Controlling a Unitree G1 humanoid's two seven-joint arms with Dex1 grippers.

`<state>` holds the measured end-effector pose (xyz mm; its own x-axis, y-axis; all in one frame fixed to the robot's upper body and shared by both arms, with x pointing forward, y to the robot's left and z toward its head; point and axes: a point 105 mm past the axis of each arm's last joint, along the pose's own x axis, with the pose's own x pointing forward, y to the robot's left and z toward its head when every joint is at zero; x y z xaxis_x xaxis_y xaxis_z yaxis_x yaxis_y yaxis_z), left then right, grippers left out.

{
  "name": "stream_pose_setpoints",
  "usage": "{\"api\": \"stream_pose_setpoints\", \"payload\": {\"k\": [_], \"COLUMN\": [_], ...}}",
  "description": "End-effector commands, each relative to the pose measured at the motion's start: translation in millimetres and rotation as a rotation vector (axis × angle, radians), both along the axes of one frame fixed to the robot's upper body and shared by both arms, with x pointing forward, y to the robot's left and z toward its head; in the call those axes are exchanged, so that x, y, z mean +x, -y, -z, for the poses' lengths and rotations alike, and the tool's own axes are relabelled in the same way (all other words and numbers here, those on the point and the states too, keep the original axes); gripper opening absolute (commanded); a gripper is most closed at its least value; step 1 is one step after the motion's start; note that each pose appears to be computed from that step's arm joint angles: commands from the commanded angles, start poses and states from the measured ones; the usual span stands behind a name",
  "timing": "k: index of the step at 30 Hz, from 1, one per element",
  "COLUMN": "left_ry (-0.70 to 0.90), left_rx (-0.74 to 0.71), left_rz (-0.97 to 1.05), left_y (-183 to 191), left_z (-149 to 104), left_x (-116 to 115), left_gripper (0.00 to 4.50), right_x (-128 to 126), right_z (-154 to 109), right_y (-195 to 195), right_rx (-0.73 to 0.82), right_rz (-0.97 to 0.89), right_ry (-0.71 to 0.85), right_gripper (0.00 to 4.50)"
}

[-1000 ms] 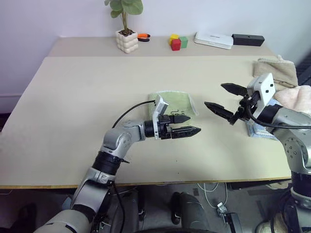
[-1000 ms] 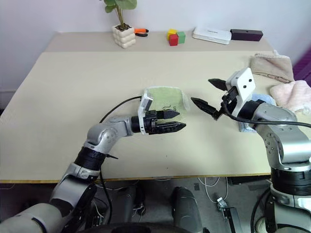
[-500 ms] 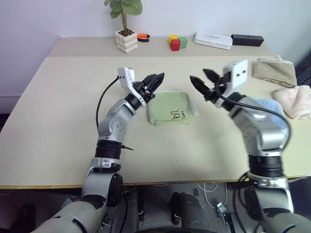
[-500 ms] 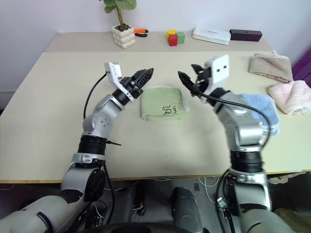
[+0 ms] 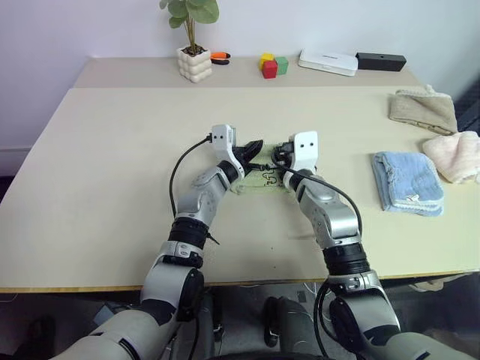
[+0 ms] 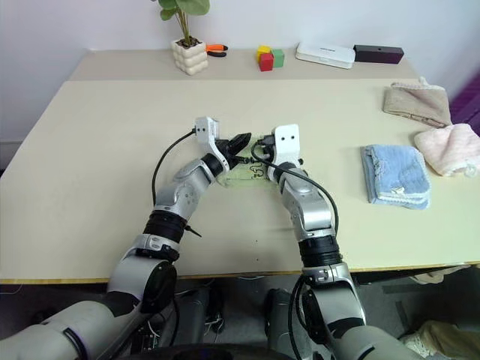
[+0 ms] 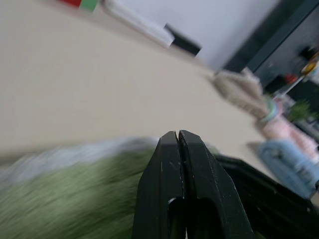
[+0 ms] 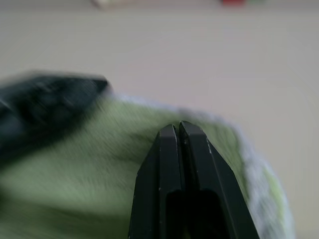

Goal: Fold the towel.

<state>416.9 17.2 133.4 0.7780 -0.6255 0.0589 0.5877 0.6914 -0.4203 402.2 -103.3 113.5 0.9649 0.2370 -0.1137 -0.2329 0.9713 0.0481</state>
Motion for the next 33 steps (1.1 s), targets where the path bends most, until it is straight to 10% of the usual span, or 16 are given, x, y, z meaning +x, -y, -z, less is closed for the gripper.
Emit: {"api": "stream_pose_setpoints", "payload": {"k": [1, 8, 21, 30, 33], "left_ry": [-0.018, -0.024, 0.052, -0.175, -0.25], "left_rx": [0.074, 0.059, -0.134, -0.068, -0.087], "left_rz": [-0.038, -0.135, -0.053, 0.117, 0.128], "left_y": [-10, -42, -96, -121, -123], "left_z": [11, 13, -58, -17, -6], "left_x": [3, 8, -18, -44, -45], "left_gripper": [0.0, 0.0, 0.0, 3.91, 4.46], "right_x": [0, -1, 0, -38, -38], "right_z": [7, 1, -62, -109, -104], "right_y": [16, 26, 48, 39, 29], "right_rx": [-0.053, -0.056, -0.098, -0.052, -0.048], "right_rz": [0.055, 0.07, 0.0, -0.41, -0.433], "right_ry": [0.003, 0.029, 0.232, 0.382, 0.374], "right_gripper": [0.07, 0.07, 0.3, 4.43, 4.5]}}
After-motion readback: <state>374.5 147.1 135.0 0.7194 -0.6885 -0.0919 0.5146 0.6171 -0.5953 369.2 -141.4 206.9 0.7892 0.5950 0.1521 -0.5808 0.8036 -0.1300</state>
